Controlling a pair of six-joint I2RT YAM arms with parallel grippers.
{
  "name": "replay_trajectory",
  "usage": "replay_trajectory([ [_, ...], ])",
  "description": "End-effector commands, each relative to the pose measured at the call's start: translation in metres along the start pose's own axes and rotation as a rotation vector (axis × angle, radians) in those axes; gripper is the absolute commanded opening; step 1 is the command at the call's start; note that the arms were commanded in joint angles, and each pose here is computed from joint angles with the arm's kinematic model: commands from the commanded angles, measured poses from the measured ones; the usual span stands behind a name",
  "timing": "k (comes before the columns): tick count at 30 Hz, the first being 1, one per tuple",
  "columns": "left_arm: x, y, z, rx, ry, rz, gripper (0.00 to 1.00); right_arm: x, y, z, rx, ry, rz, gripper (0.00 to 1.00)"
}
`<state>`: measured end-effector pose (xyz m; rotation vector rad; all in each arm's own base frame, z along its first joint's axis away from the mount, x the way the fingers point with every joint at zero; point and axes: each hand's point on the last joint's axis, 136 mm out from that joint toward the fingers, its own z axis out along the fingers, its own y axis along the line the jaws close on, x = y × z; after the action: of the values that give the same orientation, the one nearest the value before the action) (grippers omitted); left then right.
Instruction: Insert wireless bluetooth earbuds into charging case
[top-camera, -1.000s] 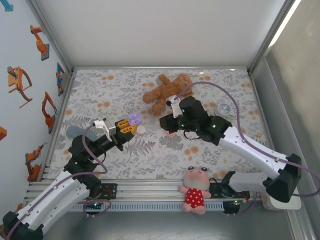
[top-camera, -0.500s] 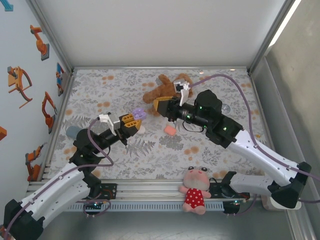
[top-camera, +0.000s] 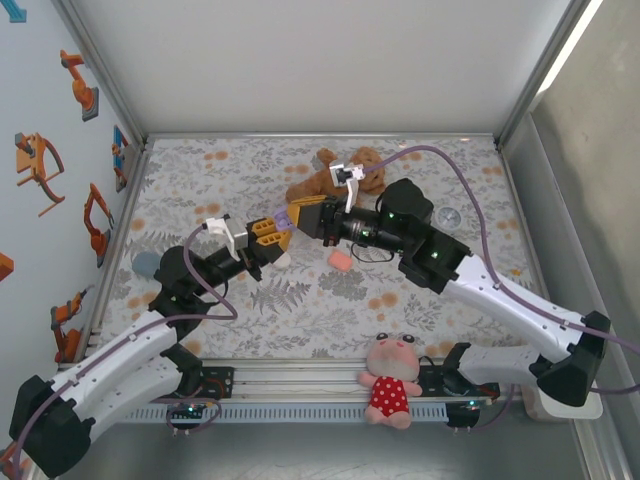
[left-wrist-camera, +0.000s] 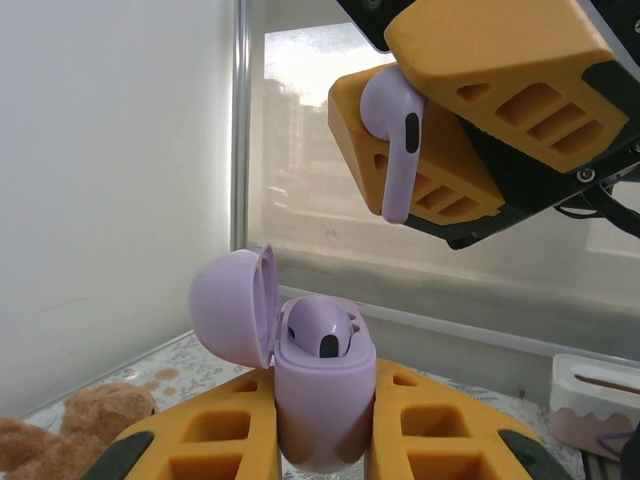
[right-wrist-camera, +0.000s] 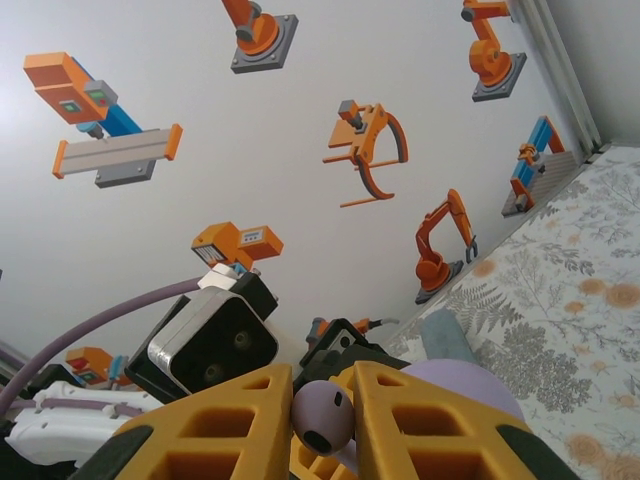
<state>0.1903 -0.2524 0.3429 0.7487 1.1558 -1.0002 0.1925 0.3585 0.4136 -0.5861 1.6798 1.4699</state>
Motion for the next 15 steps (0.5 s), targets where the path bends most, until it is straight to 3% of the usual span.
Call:
replay_trajectory([
  [1,-0.029,-0.01,0.003,0.047,-0.083,0.039,0.02,-0.003,0.007,0.001,-0.033,-0.024,0.01,0.21],
  [15,-0.032,-0.012,0.001,0.051,-0.088,0.043,0.02,0.013,-0.015,0.009,0.029,0.011,0.023,0.21],
])
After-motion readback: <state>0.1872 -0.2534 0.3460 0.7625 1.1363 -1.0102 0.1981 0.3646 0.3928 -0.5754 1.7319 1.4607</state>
